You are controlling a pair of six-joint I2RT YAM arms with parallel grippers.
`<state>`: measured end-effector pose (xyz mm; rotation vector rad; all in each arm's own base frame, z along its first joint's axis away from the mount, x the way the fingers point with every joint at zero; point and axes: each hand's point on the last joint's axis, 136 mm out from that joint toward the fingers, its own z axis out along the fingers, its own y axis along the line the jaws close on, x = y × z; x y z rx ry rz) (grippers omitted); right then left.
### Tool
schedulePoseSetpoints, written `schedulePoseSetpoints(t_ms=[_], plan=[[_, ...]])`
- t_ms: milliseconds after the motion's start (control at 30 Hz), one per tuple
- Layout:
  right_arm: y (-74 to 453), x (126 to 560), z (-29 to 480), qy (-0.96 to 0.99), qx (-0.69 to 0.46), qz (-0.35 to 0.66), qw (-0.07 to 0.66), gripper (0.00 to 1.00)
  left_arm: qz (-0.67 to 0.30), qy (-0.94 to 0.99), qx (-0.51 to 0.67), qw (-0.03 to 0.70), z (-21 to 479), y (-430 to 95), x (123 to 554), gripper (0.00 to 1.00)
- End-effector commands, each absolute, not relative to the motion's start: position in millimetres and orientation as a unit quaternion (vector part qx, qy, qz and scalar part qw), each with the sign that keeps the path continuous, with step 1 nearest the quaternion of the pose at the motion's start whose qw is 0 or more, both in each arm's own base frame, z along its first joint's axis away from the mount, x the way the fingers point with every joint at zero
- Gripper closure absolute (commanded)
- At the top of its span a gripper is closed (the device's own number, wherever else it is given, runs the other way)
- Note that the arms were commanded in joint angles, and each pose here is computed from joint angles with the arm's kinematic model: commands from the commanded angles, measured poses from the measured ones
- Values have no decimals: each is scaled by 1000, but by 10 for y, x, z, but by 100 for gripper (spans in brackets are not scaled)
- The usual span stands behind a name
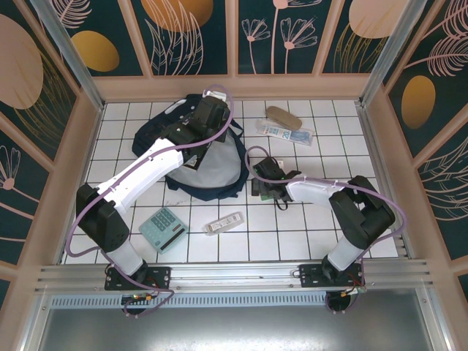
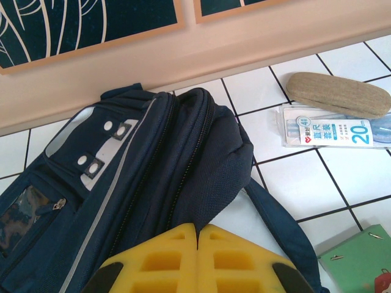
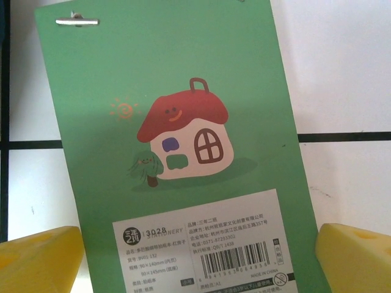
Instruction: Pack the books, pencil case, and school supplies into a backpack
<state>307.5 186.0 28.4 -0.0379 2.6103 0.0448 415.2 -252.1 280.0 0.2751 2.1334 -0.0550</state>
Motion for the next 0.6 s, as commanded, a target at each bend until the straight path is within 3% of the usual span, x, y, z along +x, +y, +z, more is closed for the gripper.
schedulePoseSetpoints(t_ms=[0, 200, 567], plan=[[1742, 2956, 222, 971, -33, -25, 237, 1, -56, 845, 92, 523, 3134, -2603, 4229, 100], [1771, 3094, 488, 963, -39, -13, 265, 1, -57, 846, 93, 522, 3122, -2609, 4231, 100], [1803, 3162, 304, 967, -64, 0, 248, 1, -56, 846, 93, 523, 3131, -2606, 4226, 100]])
